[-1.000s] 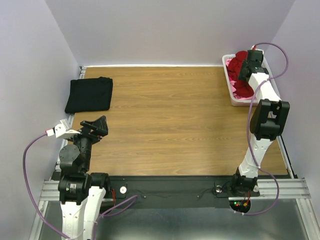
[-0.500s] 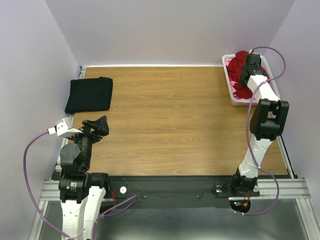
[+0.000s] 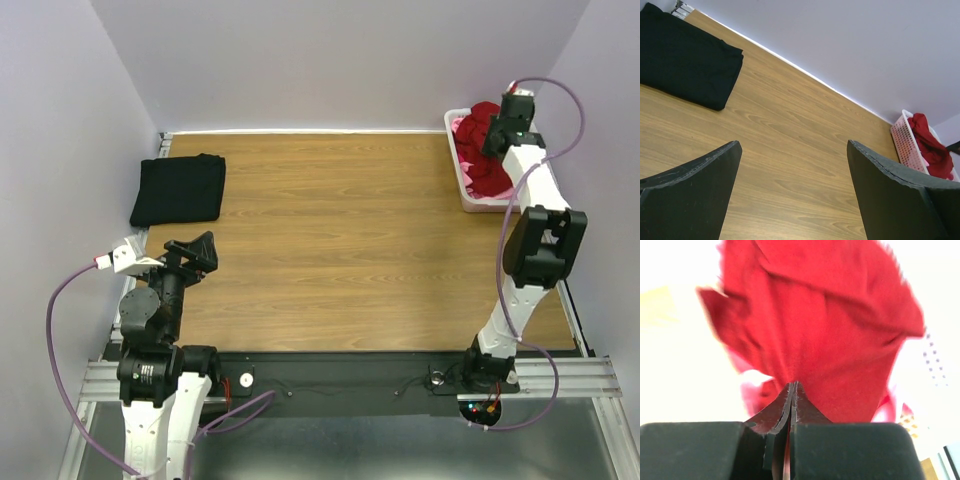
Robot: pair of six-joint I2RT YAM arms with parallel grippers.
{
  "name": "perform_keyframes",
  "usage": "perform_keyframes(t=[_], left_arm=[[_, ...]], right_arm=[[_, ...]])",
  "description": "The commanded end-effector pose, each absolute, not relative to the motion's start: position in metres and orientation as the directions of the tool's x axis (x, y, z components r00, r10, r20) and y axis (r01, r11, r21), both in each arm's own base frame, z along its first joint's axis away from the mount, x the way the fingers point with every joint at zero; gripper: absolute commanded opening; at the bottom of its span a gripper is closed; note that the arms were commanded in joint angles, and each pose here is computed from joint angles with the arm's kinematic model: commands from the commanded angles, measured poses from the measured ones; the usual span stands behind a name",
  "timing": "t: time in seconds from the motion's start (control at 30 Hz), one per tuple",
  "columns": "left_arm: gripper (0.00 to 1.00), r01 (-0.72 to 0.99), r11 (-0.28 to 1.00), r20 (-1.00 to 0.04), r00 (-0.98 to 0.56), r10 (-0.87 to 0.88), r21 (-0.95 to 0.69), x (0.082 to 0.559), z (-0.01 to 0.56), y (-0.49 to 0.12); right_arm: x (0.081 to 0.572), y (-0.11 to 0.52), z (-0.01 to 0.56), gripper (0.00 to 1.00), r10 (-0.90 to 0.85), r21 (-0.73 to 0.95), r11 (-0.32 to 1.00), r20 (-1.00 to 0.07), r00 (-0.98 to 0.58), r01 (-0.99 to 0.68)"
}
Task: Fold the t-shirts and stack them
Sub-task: Grab the tshirt from the pile, then move the tshirt to the center of the board
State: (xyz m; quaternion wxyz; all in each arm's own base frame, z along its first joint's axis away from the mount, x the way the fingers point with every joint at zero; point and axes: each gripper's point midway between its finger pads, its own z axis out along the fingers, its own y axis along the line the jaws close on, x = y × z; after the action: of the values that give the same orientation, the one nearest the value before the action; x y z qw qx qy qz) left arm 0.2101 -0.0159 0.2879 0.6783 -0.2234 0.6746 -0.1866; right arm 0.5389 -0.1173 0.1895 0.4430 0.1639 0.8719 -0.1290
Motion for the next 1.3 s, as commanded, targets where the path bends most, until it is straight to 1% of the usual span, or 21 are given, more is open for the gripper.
perform_keyframes(t=[0.0, 0.07, 0.2, 0.27, 0.3, 0.37, 0.4, 0.43, 0.53, 0.6, 0.67, 0.7, 0.8, 0.87, 0.9, 0.93, 1.0, 1.13, 1.17, 1.2, 1.27], left_arm=[[0.99, -0.019, 0.834, -0.833, 0.06, -0.549, -0.551, 0.21, 0.301, -0.016], [0.99, -0.018, 0.833, -0.832, 0.056, -0.552, -0.554, 0.211, 0.3, -0.017], [0.99, -0.005, 0.83, -0.829, 0.051, -0.556, -0.557, 0.212, 0.3, -0.019], [0.99, -0.001, 0.83, -0.829, 0.049, -0.558, -0.558, 0.212, 0.3, -0.02], [0.99, 0.001, 0.83, -0.829, 0.048, -0.558, -0.558, 0.213, 0.3, -0.02], [0.99, 0.005, 0.83, -0.829, 0.049, -0.558, -0.558, 0.212, 0.301, -0.021], [0.99, 0.006, 0.828, -0.827, 0.05, -0.56, -0.561, 0.212, 0.302, -0.021], [0.99, 0.01, 0.828, -0.827, 0.045, -0.56, -0.561, 0.212, 0.302, -0.022], [0.99, 0.018, 0.825, -0.824, 0.048, -0.564, -0.564, 0.21, 0.305, -0.023], [0.99, 0.021, 0.826, -0.824, 0.053, -0.563, -0.563, 0.209, 0.309, -0.023], [0.99, 0.018, 0.826, -0.825, 0.051, -0.563, -0.563, 0.209, 0.308, -0.023], [0.99, 0.019, 0.827, -0.825, 0.056, -0.562, -0.562, 0.208, 0.311, -0.022], [0.99, 0.02, 0.828, -0.826, 0.051, -0.561, -0.561, 0.206, 0.31, -0.023], [0.99, 0.015, 0.828, -0.827, 0.049, -0.561, -0.561, 0.205, 0.309, -0.022], [0.99, 0.011, 0.828, -0.827, 0.047, -0.56, -0.561, 0.205, 0.307, -0.022], [0.99, 0.008, 0.827, -0.827, 0.039, -0.561, -0.561, 0.205, 0.305, -0.022], [0.99, 0.01, 0.826, -0.825, 0.034, -0.564, -0.564, 0.205, 0.304, -0.023], [0.99, 0.003, 0.825, -0.824, 0.019, -0.566, -0.566, 0.206, 0.301, -0.024], [0.99, 0.002, 0.825, -0.825, 0.016, -0.566, -0.566, 0.206, 0.3, -0.024], [0.99, 0.001, 0.823, -0.823, 0.013, -0.568, -0.568, 0.206, 0.299, -0.024], [0.99, -0.005, 0.822, -0.822, 0.0, -0.57, -0.57, 0.208, 0.296, -0.025]], right_arm=[[0.536, -0.079, 0.334, 0.0, 0.173, 0.1, 0.963, -0.942, -0.289, 0.252], [0.528, -0.053, 0.359, 0.01, 0.181, 0.144, 0.977, -0.95, -0.253, 0.157], [0.521, 0.014, 0.366, 0.01, 0.193, 0.211, 0.977, -0.941, -0.278, -0.036], [0.516, 0.033, 0.369, 0.0, 0.204, 0.235, 0.969, -0.937, -0.285, -0.079], [0.512, 0.072, 0.369, 0.01, 0.206, 0.266, 0.95, -0.929, -0.308, -0.165], [0.507, 0.109, 0.372, 0.01, 0.217, 0.304, 0.922, -0.919, -0.33, -0.24], [0.499, 0.146, 0.375, 0.01, 0.205, 0.316, 0.897, -0.916, -0.345, -0.308], [0.493, 0.168, 0.377, 0.01, 0.201, 0.332, 0.873, -0.913, -0.356, -0.358], [0.469, 0.244, 0.4, 0.01, 0.189, 0.365, 0.778, -0.912, -0.365, -0.512], [0.447, 0.289, 0.432, 0.01, 0.185, 0.359, 0.699, -0.926, -0.329, -0.618], [0.432, 0.309, 0.459, 0.01, 0.2, 0.349, 0.654, -0.935, -0.292, -0.671], [0.42, 0.318, 0.486, 0.0, 0.231, 0.349, 0.616, -0.937, -0.262, -0.706], [0.404, 0.329, 0.51, 0.01, 0.255, 0.345, 0.559, -0.937, -0.24, -0.754], [0.403, 0.325, 0.511, 0.01, 0.263, 0.34, 0.577, -0.938, -0.224, -0.743], [0.405, 0.322, 0.507, 0.01, 0.265, 0.34, 0.594, -0.939, -0.221, -0.729], [0.416, 0.319, 0.478, 0.01, 0.247, 0.359, 0.641, -0.933, -0.26, -0.679], [0.414, 0.316, 0.46, 0.01, 0.217, 0.35, 0.656, -0.936, -0.277, -0.669], [0.412, 0.31, 0.364, 0.01, 0.128, 0.394, 0.713, -0.887, -0.444, -0.58], [0.414, 0.302, 0.343, 0.01, 0.136, 0.404, 0.75, -0.869, -0.475, -0.523], [0.41, 0.293, 0.292, 0.01, 0.109, 0.412, 0.789, -0.823, -0.557, -0.455], [0.408, 0.266, 0.251, 0.01, 0.124, 0.372, 0.871, -0.799, -0.589, -0.321]])
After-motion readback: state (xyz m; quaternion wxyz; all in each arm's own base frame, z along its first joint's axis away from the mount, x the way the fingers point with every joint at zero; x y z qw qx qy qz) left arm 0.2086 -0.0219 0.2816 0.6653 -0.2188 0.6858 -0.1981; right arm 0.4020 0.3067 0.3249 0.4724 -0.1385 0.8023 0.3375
